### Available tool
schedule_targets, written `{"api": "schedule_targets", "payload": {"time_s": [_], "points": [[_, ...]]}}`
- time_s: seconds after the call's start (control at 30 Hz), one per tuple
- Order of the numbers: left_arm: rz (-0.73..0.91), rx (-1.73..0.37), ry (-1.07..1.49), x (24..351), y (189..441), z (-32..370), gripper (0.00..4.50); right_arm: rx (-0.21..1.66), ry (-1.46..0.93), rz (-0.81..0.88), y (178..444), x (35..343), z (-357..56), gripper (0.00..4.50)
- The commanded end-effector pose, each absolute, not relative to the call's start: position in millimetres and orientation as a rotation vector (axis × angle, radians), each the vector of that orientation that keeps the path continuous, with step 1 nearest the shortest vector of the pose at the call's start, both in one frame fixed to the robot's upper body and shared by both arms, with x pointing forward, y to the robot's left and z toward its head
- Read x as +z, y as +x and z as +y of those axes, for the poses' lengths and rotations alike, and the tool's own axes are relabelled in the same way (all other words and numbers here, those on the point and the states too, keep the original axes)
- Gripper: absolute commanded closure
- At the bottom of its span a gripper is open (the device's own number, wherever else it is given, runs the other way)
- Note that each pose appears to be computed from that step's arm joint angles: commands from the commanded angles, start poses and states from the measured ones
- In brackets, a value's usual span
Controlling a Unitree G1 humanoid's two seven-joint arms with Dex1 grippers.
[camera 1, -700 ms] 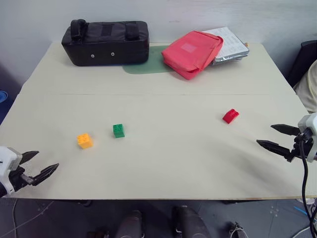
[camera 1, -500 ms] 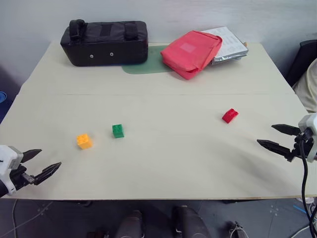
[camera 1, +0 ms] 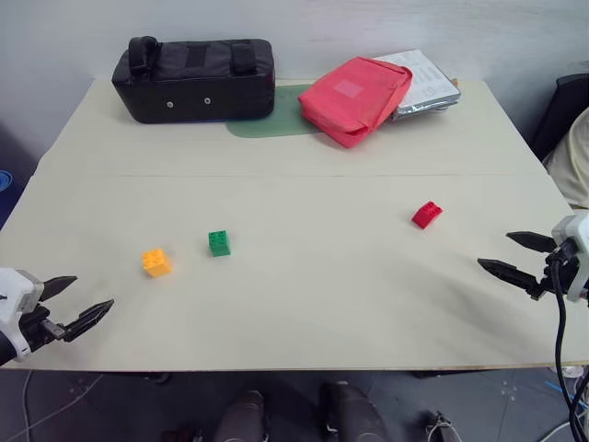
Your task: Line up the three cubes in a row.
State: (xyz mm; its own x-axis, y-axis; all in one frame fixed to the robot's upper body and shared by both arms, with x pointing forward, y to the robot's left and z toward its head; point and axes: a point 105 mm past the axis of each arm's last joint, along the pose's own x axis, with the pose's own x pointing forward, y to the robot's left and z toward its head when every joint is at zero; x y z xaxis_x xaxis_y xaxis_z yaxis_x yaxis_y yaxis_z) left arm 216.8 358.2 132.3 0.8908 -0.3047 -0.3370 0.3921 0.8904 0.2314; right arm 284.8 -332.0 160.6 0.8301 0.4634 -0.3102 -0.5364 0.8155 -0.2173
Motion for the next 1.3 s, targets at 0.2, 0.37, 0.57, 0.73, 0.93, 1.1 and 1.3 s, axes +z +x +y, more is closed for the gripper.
{"api": "schedule_targets", "payload": {"time_s": [0.2, 0.37, 0.57, 0.73, 0.93, 1.1, 1.3], "points": [[0.257, -0.446, 0.293, 148, 229, 342, 0.04, 0.548, -0.367, 0.213, 296, 177, -326, 0.0], [0.232, -0.788, 0.28, 178, 240, 279, 0.04, 0.568, -0.356, 0.255, 331, 184, -312, 0.0], [0.222, -1.126, 0.331, 211, 239, 216, 0.04, 0.502, -0.335, 0.331, 379, 181, -301, 0.0], [0.173, -1.272, 0.334, 233, 239, 186, 0.04, 0.543, -0.268, 0.362, 396, 175, -284, 0.0], [0.154, -1.336, 0.379, 235, 243, 169, 0.04, 0.52, -0.264, 0.394, 407, 164, -278, 0.0], [0.128, -1.359, 0.392, 240, 248, 162, 0.0, 0.536, -0.276, 0.389, 410, 160, -273, 0.85], [0.132, -1.391, 0.401, 241, 247, 159, 0.0, 0.574, -0.269, 0.362, 410, 164, -267, 2.89]]}}
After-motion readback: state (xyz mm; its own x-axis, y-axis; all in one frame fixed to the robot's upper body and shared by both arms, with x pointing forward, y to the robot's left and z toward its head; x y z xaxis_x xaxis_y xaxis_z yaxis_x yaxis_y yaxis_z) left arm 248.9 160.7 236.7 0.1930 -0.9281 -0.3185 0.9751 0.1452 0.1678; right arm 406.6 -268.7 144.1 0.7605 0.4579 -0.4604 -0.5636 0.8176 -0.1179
